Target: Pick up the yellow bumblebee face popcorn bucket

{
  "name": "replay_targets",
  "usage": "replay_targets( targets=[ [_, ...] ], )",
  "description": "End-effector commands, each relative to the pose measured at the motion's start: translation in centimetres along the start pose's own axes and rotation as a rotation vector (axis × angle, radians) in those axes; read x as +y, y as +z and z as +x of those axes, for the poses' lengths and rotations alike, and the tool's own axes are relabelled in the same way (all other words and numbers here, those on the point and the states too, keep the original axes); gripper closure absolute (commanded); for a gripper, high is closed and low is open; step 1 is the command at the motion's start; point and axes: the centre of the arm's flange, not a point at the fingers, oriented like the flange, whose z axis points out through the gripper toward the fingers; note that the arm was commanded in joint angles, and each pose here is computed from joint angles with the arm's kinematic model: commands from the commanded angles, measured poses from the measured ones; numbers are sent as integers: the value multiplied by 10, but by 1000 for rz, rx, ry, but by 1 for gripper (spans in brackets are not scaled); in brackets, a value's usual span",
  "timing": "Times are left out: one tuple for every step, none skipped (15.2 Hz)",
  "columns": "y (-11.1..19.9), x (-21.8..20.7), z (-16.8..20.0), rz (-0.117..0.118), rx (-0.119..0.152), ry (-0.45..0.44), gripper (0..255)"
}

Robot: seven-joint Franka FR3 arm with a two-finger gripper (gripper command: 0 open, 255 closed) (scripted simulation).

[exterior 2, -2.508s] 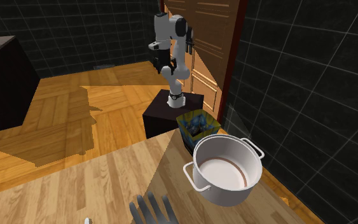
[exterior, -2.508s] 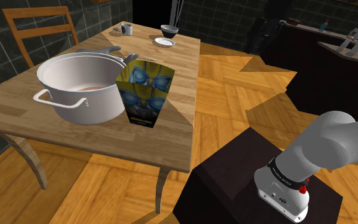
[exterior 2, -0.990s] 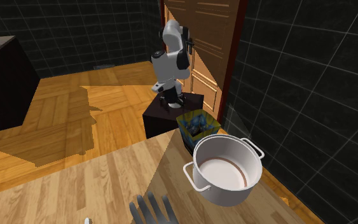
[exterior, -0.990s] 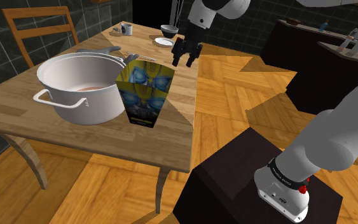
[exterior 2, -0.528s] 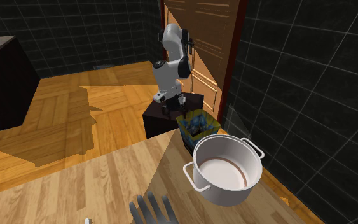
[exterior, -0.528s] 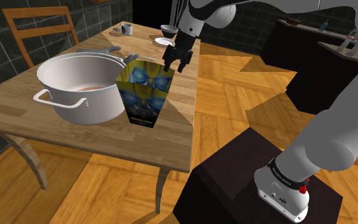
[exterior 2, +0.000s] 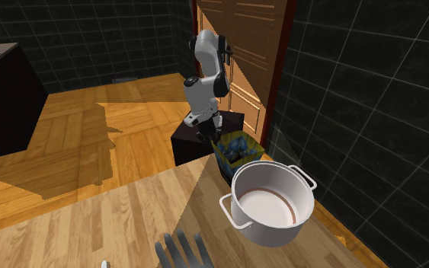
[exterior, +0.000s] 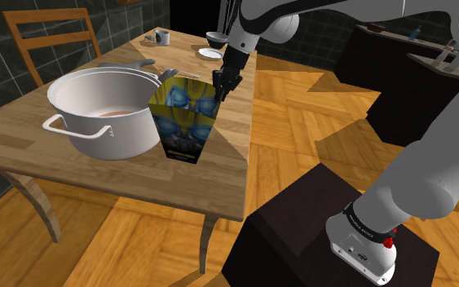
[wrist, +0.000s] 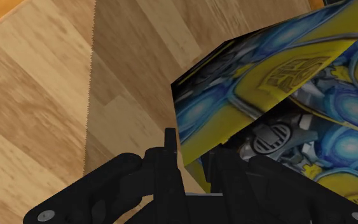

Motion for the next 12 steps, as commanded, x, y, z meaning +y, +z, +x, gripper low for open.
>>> replay_targets(
  targets=[
    [0,0,0,0,-1,0,255],
    [1,0,0,0,-1,0,255],
    [1,0,0,0,-1,0,255],
    [1,0,0,0,-1,0,255],
    [1,0,0,0,-1,0,255],
    [0,0,0,0,-1,0,255],
    [-5,-1,0,0,-1,0,255],
    [-10,-3,0,0,-1,0,255],
    [-15,-4,0,0,-1,0,255],
    [-20,-6,0,0,-1,0,255],
    [-25,-7,0,0,-1,0,255],
    [-30,-8,0,0,-1,0,255]
  ],
)
